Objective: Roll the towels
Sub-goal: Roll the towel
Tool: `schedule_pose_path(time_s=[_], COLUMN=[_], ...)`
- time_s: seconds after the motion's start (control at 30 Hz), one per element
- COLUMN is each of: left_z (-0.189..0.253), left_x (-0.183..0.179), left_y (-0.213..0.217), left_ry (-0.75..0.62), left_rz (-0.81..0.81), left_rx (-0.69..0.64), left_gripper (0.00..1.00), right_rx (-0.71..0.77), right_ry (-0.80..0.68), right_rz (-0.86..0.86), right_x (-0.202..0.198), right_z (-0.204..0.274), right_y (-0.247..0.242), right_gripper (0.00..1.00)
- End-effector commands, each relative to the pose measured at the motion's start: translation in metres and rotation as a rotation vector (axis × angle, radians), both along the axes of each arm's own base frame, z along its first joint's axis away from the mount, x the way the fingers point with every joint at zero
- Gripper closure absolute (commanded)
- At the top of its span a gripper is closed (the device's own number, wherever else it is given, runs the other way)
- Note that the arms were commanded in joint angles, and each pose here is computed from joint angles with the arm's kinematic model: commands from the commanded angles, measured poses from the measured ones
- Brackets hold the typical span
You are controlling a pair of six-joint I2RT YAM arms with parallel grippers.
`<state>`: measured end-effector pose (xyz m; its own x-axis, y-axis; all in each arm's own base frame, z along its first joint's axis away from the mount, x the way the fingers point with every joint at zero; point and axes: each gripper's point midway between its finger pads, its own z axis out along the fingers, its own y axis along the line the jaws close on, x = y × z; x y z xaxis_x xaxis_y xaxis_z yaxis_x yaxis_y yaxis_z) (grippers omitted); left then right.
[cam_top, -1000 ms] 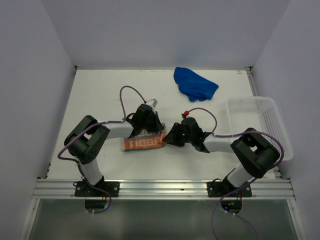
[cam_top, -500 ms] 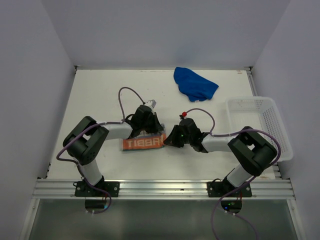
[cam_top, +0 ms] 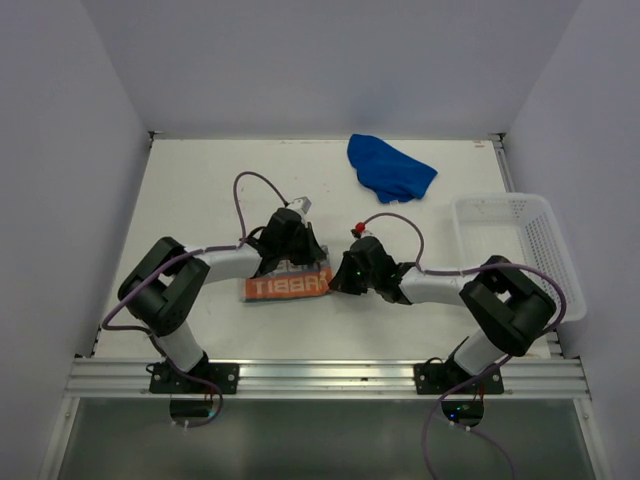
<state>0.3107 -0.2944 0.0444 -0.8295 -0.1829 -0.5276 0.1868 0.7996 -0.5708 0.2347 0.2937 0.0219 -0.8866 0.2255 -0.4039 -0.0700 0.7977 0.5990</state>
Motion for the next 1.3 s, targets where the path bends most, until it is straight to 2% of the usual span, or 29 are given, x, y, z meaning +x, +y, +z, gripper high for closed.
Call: schedule_pose_path(time_s=[0.0,0.4,0.6,0.93,1.0,1.1,1.27], left_z=[0.027,0.025,0.028,0.018,0.014,0.006,-0.001], left_x=[0.021,0.021,0.021,0.012,0.011,0.007,0.005], left_y=[0.002,0.010,0.011,0.018,0.021,0.023,0.027], left_ry=[-0.091,-0.095,-0.103,-0.082,-0.078,-0.067,-0.059], left_rz=[0.035,0.047,0.046,0.056,0.062,0.064,0.074], left_rx=[-0.009,0.030,0.028,0.039,0.047,0.059,0.064], left_gripper=[1.00,1.00,0.94,0.92,0.93,1.00,1.00], right_rx=[-0.118,-0.300,-0.350,-0.369,-0.369,-0.362,-0.347], right_ry=[-0.053,-0.090,-0.101,-0.113,-0.111,-0.109,-0.107], right_rz=[0.044,0.053,0.057,0.064,0.069,0.076,0.082], right_x=[-0.003,-0.006,-0.008,-0.007,-0.008,-0.009,-0.009], right_z=[0.009,0.019,0.017,0.017,0.017,0.018,0.022], right_y=[-0.008,-0.017,-0.019,-0.015,-0.014,-0.012,-0.008], right_gripper=[1.00,1.00,1.00,1.00,1.00,1.00,0.91])
